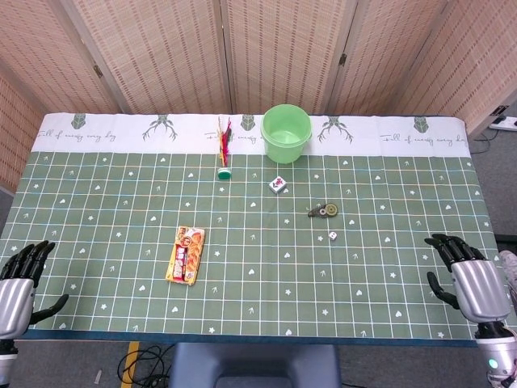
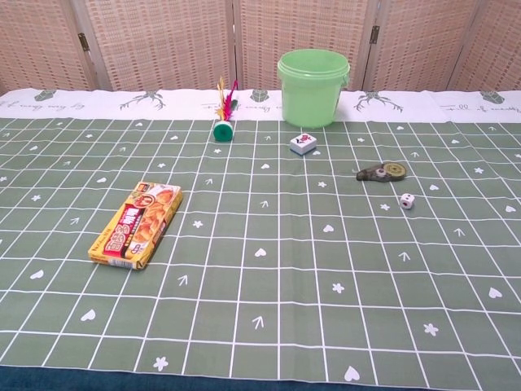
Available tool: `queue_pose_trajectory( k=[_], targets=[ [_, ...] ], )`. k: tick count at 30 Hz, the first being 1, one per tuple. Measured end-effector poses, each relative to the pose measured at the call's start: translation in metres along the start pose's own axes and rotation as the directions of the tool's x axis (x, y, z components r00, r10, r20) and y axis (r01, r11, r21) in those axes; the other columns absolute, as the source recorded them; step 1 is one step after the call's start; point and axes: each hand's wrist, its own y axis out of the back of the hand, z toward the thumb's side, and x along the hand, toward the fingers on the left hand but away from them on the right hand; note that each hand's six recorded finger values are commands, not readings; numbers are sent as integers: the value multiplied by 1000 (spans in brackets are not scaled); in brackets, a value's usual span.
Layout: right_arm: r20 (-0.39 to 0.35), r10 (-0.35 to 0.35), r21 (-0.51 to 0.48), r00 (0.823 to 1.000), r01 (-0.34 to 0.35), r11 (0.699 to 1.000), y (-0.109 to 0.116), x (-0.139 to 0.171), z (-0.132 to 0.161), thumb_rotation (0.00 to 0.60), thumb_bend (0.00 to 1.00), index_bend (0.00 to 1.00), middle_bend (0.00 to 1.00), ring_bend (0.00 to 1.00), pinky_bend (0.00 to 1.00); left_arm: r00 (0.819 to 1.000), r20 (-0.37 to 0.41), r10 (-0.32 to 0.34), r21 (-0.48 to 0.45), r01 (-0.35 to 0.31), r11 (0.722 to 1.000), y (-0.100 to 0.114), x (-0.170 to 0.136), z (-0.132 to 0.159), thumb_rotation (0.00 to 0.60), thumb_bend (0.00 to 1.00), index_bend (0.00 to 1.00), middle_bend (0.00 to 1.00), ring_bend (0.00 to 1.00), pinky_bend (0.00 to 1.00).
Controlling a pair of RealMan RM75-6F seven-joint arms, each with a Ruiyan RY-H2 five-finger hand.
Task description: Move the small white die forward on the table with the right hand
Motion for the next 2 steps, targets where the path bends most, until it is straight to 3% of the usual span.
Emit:
queue_pose_trajectory(
  k=[2],
  targets=[
    [3,-10,-8,1000,10,1000,1,5,-2,600,353,229,209,194,375,1000,2,0,-1,0,1000,0,1,1,600,224,97,103,89,158]
  ],
)
